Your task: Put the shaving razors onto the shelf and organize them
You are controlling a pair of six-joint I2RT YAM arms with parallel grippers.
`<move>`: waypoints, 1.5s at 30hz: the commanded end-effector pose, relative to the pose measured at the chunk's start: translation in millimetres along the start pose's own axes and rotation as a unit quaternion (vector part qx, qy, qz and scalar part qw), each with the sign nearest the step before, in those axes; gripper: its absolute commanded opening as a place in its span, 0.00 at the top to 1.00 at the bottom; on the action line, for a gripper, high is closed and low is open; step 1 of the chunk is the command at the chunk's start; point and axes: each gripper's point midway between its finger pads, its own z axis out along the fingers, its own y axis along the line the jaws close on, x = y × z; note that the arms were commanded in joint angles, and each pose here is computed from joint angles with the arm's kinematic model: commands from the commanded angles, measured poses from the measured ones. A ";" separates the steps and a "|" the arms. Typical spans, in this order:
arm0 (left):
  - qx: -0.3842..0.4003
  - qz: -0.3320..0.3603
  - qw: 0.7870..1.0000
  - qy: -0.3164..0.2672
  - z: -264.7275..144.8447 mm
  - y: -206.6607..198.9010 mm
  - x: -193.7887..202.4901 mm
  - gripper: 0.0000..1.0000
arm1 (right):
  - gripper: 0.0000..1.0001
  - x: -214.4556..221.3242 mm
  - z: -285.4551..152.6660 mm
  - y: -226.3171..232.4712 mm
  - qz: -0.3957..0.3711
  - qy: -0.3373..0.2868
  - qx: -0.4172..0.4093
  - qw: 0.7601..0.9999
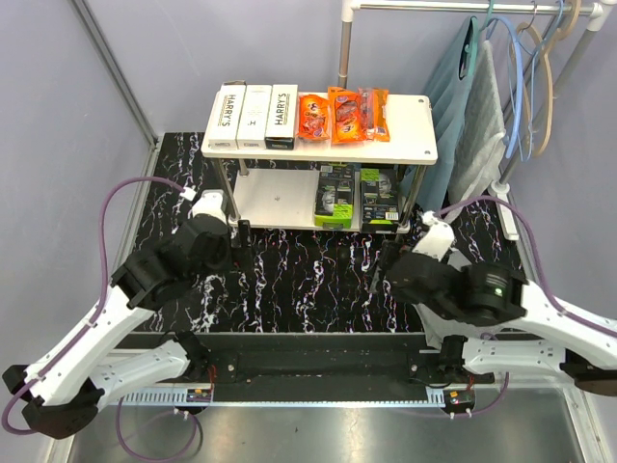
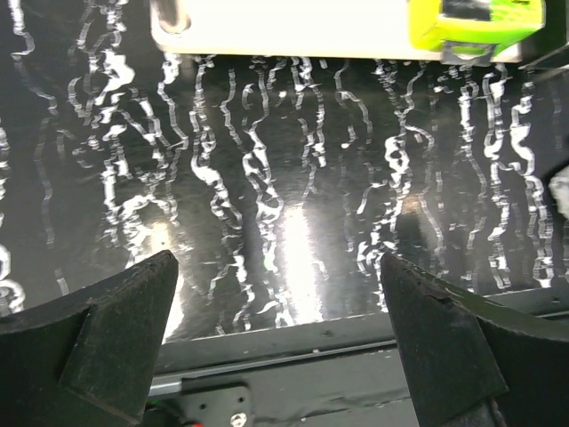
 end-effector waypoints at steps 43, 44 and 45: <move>0.002 0.038 0.999 0.017 14.5 5.7 23.2 0.01 | 0.00 -22.1 95.8 -91.0 0.035 0.054 0.049 0.997; 0.004 0.039 0.999 0.017 15.1 5.1 23.6 0.01 | 0.00 -23.4 93.8 -90.8 0.034 0.050 0.047 0.997; 0.006 0.040 0.999 0.018 16.1 4.1 24.3 0.01 | 0.00 -26.3 92.5 -90.9 0.032 0.044 0.048 0.997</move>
